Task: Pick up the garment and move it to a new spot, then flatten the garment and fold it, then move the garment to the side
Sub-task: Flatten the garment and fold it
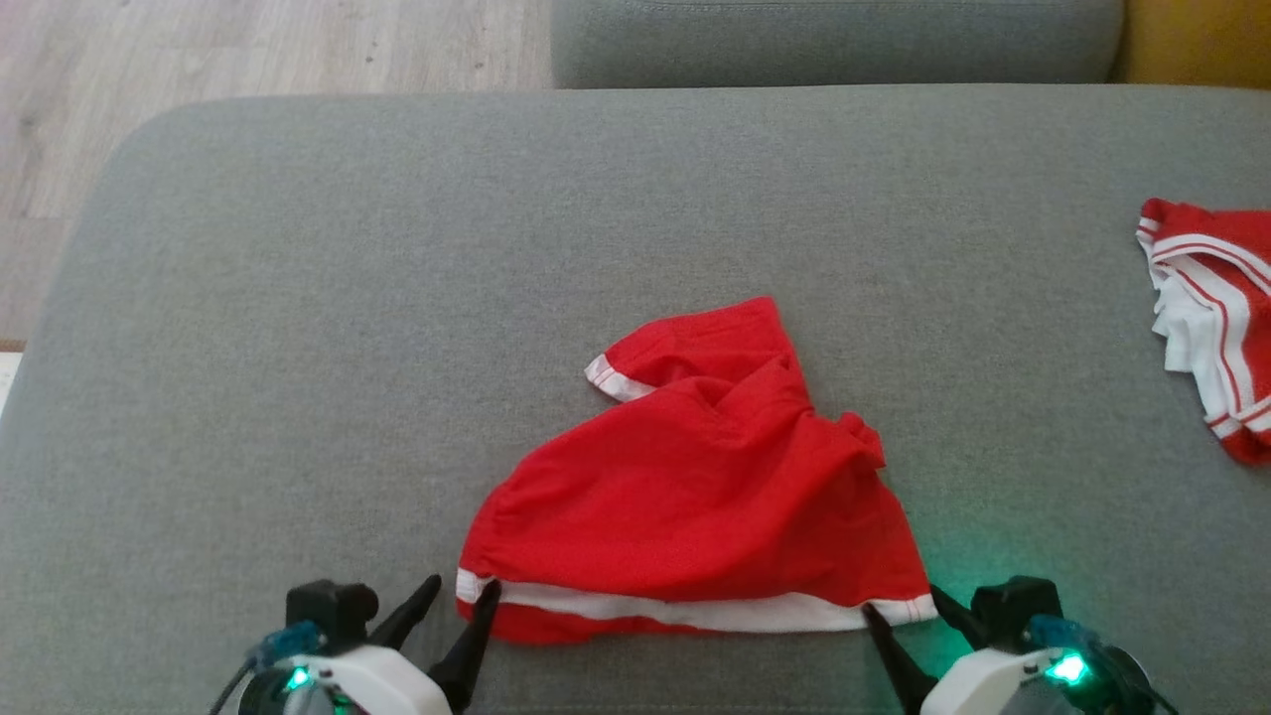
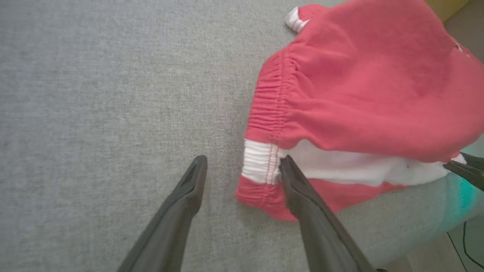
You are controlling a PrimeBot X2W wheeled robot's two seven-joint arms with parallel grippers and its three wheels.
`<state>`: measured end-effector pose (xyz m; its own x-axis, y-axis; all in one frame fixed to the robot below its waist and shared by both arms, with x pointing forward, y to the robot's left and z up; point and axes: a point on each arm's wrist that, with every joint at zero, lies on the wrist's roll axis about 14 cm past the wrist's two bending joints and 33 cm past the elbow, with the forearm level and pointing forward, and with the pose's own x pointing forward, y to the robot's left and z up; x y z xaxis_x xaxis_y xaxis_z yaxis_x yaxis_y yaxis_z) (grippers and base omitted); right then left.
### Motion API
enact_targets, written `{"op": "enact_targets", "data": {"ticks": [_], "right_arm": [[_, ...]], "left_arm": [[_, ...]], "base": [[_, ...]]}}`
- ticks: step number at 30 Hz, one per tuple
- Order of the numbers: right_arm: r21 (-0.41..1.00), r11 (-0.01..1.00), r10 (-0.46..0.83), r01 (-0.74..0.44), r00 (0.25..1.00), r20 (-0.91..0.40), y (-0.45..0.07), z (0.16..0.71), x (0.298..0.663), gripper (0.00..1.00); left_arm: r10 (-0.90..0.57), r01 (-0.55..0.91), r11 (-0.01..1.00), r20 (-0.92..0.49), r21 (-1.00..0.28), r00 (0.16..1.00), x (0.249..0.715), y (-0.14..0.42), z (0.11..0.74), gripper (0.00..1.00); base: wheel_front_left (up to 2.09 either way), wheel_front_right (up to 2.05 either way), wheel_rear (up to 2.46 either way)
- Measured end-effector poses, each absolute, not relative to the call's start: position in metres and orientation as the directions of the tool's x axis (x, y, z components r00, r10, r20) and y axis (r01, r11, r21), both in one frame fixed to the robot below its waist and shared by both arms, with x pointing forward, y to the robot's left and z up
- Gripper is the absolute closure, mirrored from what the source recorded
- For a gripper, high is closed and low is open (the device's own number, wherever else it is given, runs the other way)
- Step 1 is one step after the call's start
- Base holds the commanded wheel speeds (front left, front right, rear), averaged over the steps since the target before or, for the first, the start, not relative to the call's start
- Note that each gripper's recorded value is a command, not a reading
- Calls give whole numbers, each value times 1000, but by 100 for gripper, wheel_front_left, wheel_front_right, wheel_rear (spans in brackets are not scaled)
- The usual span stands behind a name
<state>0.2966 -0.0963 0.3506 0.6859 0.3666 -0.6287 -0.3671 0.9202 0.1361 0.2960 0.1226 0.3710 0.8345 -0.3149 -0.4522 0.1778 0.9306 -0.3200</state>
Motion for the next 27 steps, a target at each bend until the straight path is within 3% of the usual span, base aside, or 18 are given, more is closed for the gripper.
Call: {"op": "enact_targets", "data": {"ticks": [1, 2, 3, 4, 5, 6, 11, 17, 21, 27], "right_arm": [[136, 920, 367, -368, 685, -629, -96, 350, 297, 6], [139, 921, 367, -365, 684, -631, -96, 350, 297, 25], [147, 922, 367, -359, 684, -630, -96, 350, 298, 63], [152, 923, 367, -354, 686, -628, -96, 351, 300, 100], [154, 922, 369, -355, 687, -626, -96, 352, 302, 100], [160, 922, 372, -353, 687, -624, -95, 352, 303, 100], [264, 934, 352, -240, 739, -575, -100, 364, 315, 100], [487, 865, 301, -124, 904, -305, -124, 450, 358, 100], [570, 806, 275, -157, 953, -125, -147, 520, 369, 100], [593, 752, 272, -288, 955, 119, -169, 615, 359, 100]], "left_arm": [[-317, 177, 929, -451, -325, 834, 297, 122, 371, 0], [-320, 178, 927, -450, -330, 833, 298, 121, 371, 5], [-326, 181, 925, -451, -334, 831, 299, 120, 371, 22], [-337, 189, 921, -454, -339, 825, 298, 117, 370, 47], [-347, 196, 918, -456, -345, 820, 297, 114, 369, 70], [-360, 208, 913, -457, -350, 813, 297, 110, 369, 100], [-392, 225, 897, -448, -382, 804, 296, 102, 374, 100], [-456, 297, 822, -249, -486, 854, 319, 89, 441, 100], [-539, 432, 744, -75, -510, 839, 326, 76, 512, 100], [-631, 636, 601, 200, -484, 750, 319, 62, 628, 100]], "base": [[0, 0, 0], [0, 0, 0], [0, 0, 0], [0, 0, 0], [0, 0, 0], [0, 0, 0], [0, 0, 0], [0, 0, 0], [0, 0, 0], [0, 0, 0]]}}
